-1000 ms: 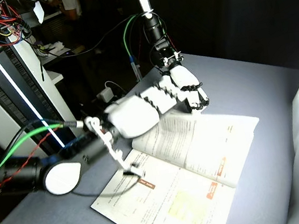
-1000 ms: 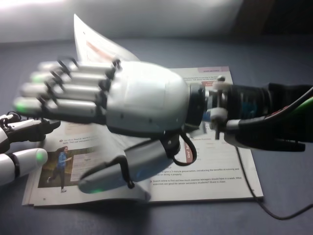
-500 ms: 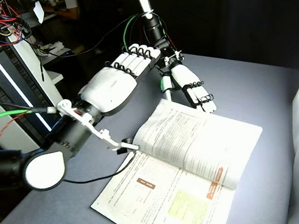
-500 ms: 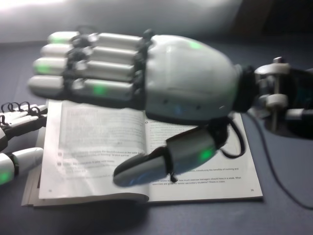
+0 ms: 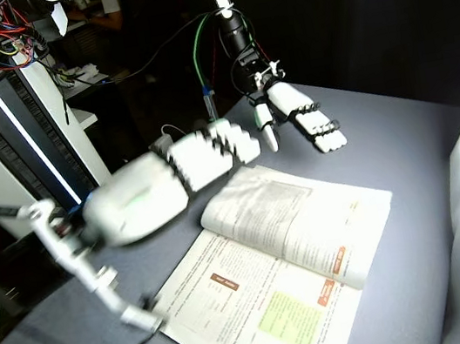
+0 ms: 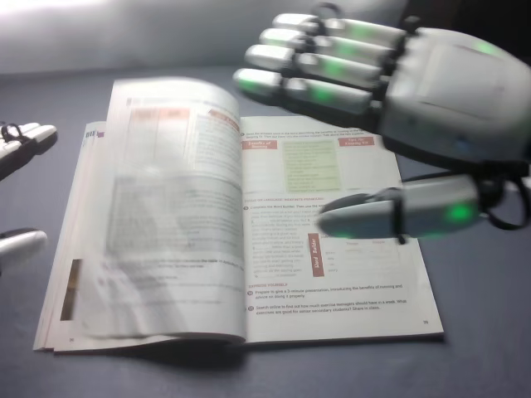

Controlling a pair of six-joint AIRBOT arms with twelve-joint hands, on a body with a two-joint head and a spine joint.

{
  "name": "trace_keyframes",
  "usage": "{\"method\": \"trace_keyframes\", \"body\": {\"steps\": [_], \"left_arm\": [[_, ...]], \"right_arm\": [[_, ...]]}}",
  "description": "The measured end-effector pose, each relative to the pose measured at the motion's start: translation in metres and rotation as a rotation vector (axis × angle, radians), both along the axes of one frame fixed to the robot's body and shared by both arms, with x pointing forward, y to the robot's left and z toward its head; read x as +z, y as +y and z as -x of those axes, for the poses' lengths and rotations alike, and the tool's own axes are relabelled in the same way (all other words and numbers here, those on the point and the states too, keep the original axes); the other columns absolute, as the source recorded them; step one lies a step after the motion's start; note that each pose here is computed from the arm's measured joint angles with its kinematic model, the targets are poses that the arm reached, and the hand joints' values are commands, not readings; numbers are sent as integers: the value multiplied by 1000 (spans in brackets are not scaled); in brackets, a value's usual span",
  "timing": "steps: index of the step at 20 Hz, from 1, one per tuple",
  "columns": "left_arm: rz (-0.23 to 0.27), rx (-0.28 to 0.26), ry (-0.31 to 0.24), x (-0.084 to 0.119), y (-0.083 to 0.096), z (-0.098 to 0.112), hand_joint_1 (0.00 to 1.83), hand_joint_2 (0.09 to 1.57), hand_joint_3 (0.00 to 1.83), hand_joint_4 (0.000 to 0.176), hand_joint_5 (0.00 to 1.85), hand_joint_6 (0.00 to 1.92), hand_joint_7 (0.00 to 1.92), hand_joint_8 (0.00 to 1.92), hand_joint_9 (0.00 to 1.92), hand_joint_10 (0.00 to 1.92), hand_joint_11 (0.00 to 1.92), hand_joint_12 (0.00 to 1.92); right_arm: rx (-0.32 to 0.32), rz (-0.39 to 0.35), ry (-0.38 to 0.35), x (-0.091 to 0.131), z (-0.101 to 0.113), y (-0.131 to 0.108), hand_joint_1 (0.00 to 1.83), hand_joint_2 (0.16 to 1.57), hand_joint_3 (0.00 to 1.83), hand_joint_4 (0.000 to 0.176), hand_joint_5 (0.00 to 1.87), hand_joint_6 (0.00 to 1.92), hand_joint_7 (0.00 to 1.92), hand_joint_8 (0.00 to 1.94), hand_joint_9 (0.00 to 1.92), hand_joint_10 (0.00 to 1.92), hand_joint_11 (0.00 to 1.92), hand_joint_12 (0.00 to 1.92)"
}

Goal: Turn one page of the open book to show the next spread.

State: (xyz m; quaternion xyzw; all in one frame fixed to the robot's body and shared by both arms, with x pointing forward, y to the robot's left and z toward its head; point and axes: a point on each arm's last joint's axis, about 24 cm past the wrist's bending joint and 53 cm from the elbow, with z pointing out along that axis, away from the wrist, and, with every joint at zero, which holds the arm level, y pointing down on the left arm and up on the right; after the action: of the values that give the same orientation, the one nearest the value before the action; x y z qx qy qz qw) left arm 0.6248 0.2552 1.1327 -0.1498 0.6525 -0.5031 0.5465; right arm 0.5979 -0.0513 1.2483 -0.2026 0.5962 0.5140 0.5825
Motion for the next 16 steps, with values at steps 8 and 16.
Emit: {"method": "trace_keyframes", "body": {"steps": [8, 16], "left_arm": [[36, -43, -100, 30, -11, 3, 305, 1348, 0, 0, 0, 0, 0, 0, 0, 0, 0, 0], [104, -76, -203, 58, -30, -2, 321, 1319, 0, 0, 0, 0, 0, 0, 0, 0, 0, 0]], "right_arm": [[-281, 26, 105, -31, -19, -80, 36, 1247, 32, 0, 0, 0, 0, 0, 0, 0, 0, 0], [-408, -82, 84, -15, -17, -127, 80, 1257, 0, 59, 0, 0, 0, 0, 0, 0, 0, 0]]}}
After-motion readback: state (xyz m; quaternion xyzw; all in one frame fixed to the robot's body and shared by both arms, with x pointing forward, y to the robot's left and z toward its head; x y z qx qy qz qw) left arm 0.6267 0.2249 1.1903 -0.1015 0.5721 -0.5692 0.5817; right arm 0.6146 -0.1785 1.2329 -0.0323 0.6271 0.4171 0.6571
